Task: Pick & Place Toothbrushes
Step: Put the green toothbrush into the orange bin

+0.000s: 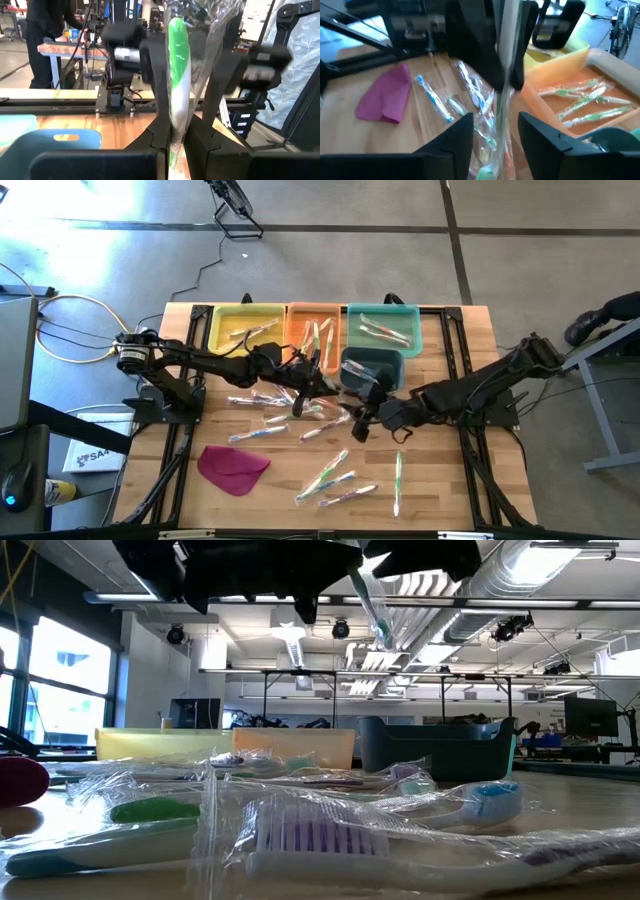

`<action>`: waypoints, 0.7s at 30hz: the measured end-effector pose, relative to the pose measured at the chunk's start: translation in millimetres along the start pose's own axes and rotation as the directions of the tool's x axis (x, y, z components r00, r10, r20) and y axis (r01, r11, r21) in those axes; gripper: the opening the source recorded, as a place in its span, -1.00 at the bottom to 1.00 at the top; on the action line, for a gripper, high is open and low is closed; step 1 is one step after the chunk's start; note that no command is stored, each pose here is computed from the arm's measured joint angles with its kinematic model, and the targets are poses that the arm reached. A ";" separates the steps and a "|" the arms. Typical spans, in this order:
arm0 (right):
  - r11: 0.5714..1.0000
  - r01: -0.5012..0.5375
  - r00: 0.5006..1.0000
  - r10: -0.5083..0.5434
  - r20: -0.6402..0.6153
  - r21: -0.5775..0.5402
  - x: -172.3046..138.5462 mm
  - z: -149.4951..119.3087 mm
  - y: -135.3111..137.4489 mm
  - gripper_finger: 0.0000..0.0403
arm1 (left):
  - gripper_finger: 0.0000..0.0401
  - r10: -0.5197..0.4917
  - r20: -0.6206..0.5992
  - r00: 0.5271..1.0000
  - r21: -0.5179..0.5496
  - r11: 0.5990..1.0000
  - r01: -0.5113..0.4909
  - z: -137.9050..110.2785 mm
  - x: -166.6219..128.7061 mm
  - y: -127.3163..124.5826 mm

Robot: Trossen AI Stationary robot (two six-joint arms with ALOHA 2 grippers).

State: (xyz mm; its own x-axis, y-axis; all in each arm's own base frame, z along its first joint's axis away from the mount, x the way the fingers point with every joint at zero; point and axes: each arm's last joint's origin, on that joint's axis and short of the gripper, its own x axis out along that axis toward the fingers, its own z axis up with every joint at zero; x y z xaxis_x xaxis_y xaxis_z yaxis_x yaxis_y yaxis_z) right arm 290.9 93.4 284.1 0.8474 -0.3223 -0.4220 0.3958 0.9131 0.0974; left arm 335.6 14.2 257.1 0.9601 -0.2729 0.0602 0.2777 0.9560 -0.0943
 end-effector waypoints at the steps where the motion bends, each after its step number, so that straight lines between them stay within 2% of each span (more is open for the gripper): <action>1: 1.000 -0.009 1.000 0.009 0.005 0.001 -5.5 2.4 -0.9 -0.22 | -0.87 0.001 -0.006 1.000 -0.002 1.000 -0.001 -0.6 0.0 0.1; 10: 0.993 -0.111 0.992 0.109 0.059 0.029 -64.8 23.2 -14.9 -0.20 | -0.87 0.021 -0.006 1.000 0.006 1.000 -0.021 5.2 -6.3 8.6; 15: 0.986 -0.163 0.986 0.162 0.049 0.024 -85.5 22.3 -15.7 -0.27 | -0.87 0.102 -0.023 0.995 -0.042 0.994 -0.102 14.4 -22.5 31.3; 21: 0.986 -0.165 0.986 0.164 -0.010 -0.026 -90.1 11.9 -11.7 -0.35 | -0.87 0.179 -0.047 0.983 -0.157 0.970 -0.185 24.2 -51.3 68.7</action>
State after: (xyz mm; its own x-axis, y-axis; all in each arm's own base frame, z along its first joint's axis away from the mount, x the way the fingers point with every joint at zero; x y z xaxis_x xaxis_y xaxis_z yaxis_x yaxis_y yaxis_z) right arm 214.2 108.8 331.7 0.8973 -0.1652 -0.4094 0.2414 0.9600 0.1419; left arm 304.6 96.5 271.5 0.9948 -0.1017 -0.0042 0.0972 0.9611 -0.2584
